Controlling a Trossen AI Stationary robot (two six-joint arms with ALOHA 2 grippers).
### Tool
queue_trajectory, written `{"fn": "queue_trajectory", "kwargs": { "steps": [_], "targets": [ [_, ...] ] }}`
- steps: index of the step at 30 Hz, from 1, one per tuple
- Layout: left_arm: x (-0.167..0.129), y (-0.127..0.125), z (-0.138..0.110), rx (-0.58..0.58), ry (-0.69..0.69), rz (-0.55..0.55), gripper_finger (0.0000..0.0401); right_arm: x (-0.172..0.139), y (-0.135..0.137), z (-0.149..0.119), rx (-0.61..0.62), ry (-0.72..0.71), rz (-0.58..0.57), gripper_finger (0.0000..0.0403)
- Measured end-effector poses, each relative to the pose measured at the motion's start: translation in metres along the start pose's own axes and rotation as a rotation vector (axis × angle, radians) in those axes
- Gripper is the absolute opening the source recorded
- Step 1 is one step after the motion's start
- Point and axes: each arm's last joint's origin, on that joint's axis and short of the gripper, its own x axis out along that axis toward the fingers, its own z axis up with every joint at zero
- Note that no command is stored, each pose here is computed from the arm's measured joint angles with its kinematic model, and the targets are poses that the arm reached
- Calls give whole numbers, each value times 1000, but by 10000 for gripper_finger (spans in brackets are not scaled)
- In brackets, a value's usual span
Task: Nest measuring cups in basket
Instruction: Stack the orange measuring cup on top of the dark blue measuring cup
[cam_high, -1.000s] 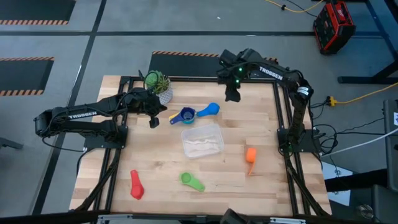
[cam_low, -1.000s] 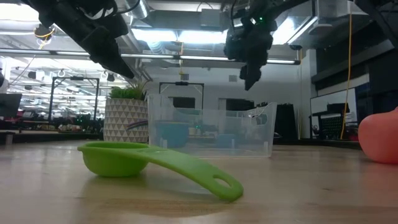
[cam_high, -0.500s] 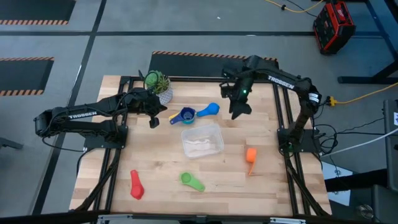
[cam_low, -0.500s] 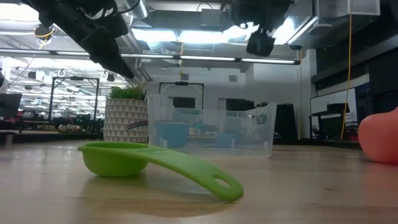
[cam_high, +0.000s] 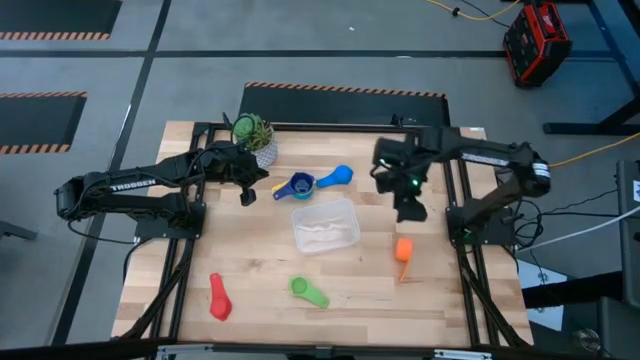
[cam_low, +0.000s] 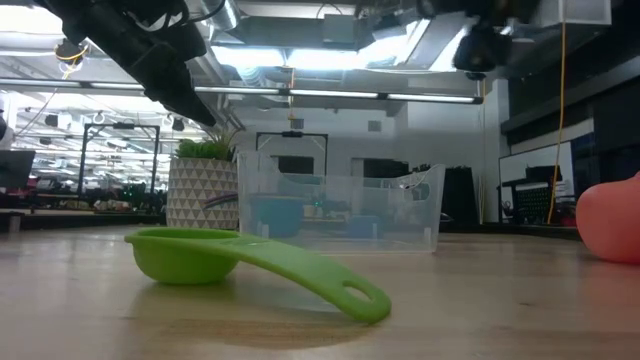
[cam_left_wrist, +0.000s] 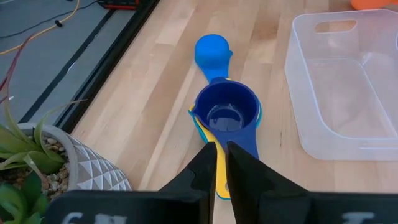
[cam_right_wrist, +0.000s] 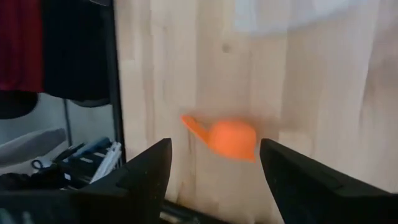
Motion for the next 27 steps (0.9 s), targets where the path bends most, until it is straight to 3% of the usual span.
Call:
{"fn": "queue_trajectory", "kwargs": {
  "steps": [13, 21, 27],
  "targets": [
    [0, 0, 0, -1, 1, 0, 10, 47, 22, -98, 165, 94, -202, 248],
    [0, 0, 0, -11, 0, -1, 1, 91, 7, -122, 55, 120, -195, 248],
    [0, 0, 0, -18, 1, 0, 12, 114, -6, -119, -100, 82, -302, 248]
  ]
}}
